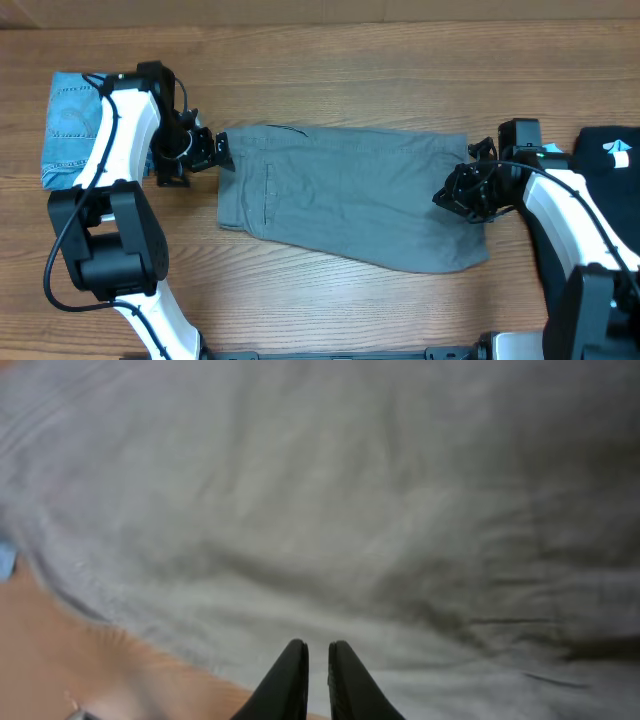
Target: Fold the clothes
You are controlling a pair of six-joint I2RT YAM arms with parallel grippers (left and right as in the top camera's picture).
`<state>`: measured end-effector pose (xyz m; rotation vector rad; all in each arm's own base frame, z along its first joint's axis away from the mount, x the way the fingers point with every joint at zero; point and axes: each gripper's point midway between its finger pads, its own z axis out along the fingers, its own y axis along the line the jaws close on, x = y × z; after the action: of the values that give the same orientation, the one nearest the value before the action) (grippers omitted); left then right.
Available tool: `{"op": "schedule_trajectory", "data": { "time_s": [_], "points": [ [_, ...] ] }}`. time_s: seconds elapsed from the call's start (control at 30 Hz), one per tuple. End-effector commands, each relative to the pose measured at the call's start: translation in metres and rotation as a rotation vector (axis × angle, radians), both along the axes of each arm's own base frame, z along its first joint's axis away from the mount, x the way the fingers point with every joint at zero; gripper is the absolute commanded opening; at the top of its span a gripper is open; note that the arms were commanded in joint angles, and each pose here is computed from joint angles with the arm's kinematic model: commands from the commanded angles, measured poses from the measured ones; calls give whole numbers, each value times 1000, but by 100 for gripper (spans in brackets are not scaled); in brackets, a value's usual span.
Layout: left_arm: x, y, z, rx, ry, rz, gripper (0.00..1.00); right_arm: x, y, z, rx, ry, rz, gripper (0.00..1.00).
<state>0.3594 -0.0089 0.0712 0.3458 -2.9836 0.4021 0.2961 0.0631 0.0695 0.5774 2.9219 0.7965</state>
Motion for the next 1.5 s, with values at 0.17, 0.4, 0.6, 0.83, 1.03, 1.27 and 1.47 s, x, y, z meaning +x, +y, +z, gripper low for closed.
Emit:
{"op": "schedule_trajectory", "data": {
  "time_s": [0.17,0.4,0.6,0.83,1.03,1.27,1.47],
  "points": [
    [-3,-31,-41,-199,-86,-75,100,-3,-6,-48,-44,154,-90,11],
    [-8,-39,-74,-240,-151,-98,99,-1,-6,-50,-45,144,-84,10],
    [-20,-61,-97,-380,-180,-100,91,1,-6,-50,-45,138,-84,8],
    [-29,-75,-118,-434,-132,-111,52,0,-6,-50,-44,139,-84,6],
    [-33,-76,-119,-436,-111,-110,10,0,-3,-49,-26,142,-82,4],
    [-31,-46,-80,-403,-91,-136,4,-3,-4,-44,-27,150,-81,4],
    [7,12,52,-299,-236,-82,4,3,-4,-11,-31,62,-64,4]
  ]
}}
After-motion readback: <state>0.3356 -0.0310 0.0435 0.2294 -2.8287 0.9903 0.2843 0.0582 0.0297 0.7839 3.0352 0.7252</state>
